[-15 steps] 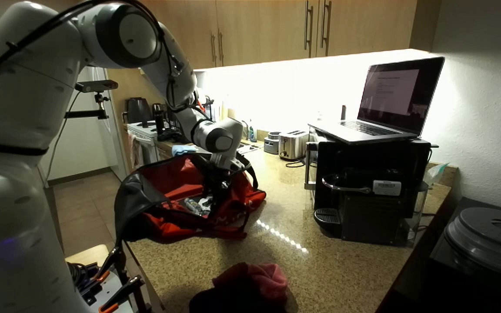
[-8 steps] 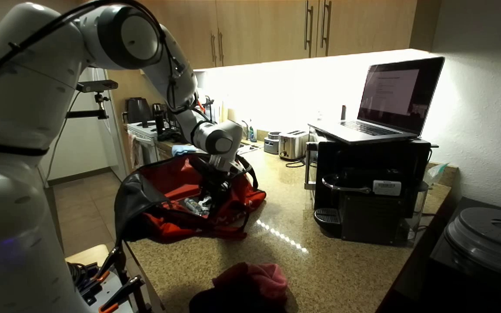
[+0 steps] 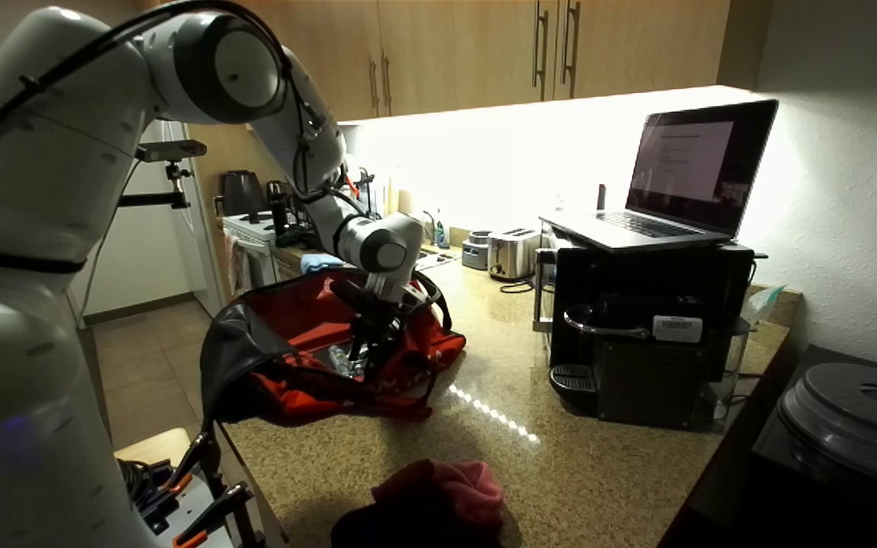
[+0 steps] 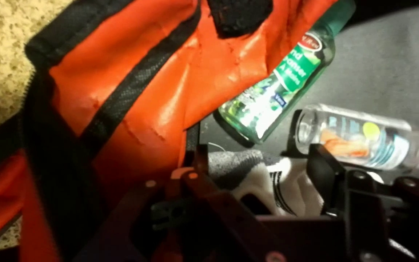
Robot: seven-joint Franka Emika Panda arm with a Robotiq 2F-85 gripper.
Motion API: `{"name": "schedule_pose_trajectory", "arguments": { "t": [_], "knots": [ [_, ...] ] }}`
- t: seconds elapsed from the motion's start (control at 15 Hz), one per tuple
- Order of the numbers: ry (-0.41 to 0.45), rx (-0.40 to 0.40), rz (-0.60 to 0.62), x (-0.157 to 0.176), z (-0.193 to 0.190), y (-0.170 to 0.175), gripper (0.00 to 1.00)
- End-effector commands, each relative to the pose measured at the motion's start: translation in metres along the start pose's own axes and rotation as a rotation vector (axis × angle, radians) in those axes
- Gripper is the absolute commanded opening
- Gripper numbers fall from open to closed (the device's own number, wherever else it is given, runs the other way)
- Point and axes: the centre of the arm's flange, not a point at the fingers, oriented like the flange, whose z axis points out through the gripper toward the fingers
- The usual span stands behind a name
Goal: Remove the sock from the bag
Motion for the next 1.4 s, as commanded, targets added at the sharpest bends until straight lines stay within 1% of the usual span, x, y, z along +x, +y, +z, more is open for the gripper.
{"name": "schedule_pose_trajectory", "arguments": {
  "t": [0.0,0.2,0.33,0.6,0.87,1.33],
  "knots": [
    [0.02,-0.018,-0.04,-0.003,0.005,0.003,0.41],
    [0.035,-0.009,-0.047,-0.002,0.004,0.001,0.2],
    [0.04,-0.012,-0.051,-0.001,0.004,0.0,0.09],
    [0.046,-0.008,-0.057,0.0,0.001,-0.001,0.02],
    [0.056,0.007,-0.034,-0.001,-0.01,-0.003,0.07],
    [0.069,0.028,-0.022,0.0,-0.035,-0.006,0.06]
  ]
}}
